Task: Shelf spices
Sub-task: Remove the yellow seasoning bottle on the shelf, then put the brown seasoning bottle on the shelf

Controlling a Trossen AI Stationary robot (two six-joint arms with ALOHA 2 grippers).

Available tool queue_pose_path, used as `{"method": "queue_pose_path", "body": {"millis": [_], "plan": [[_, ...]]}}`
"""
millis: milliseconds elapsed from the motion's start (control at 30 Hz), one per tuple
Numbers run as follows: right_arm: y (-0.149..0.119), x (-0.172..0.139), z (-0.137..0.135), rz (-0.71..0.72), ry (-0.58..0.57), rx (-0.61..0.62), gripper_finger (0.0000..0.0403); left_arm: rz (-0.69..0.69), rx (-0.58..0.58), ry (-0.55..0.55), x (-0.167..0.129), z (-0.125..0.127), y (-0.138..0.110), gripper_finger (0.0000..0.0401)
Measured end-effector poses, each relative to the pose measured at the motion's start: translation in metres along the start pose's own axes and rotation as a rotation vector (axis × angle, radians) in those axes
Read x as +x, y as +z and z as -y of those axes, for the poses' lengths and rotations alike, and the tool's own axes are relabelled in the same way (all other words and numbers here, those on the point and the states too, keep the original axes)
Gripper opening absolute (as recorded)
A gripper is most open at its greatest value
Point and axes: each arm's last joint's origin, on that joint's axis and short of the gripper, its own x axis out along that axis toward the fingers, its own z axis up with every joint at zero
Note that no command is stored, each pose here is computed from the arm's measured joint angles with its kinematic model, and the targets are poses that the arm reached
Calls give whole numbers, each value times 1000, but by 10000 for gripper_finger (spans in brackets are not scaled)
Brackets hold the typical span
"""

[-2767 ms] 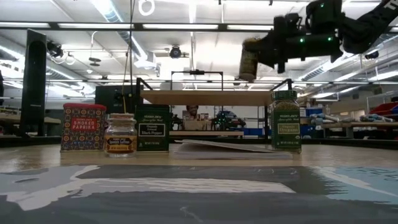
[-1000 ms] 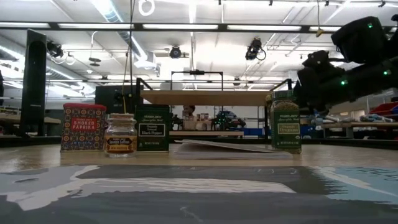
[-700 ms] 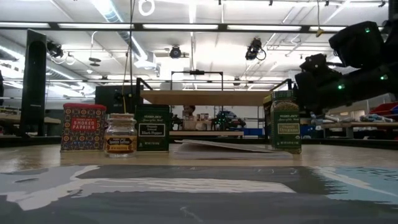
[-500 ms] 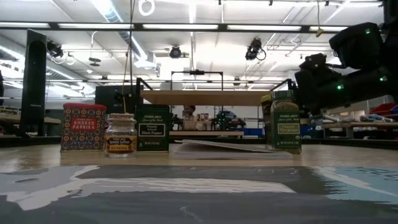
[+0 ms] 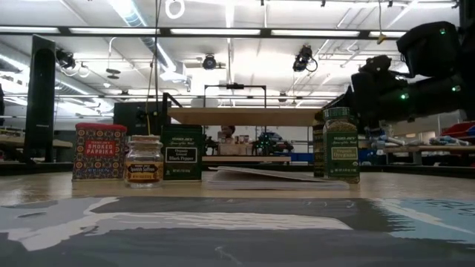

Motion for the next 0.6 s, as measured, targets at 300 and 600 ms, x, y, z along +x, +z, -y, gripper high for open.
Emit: {"method": "queue_pose_path", "body": {"millis": [300, 600], "plan": [[17, -6, -7, 108, 49, -21, 288, -5, 5, -2, 0, 0, -1, 305], [64, -24, -19, 380, 186, 70, 288, -7, 5, -17, 0, 0, -1, 305]]}}
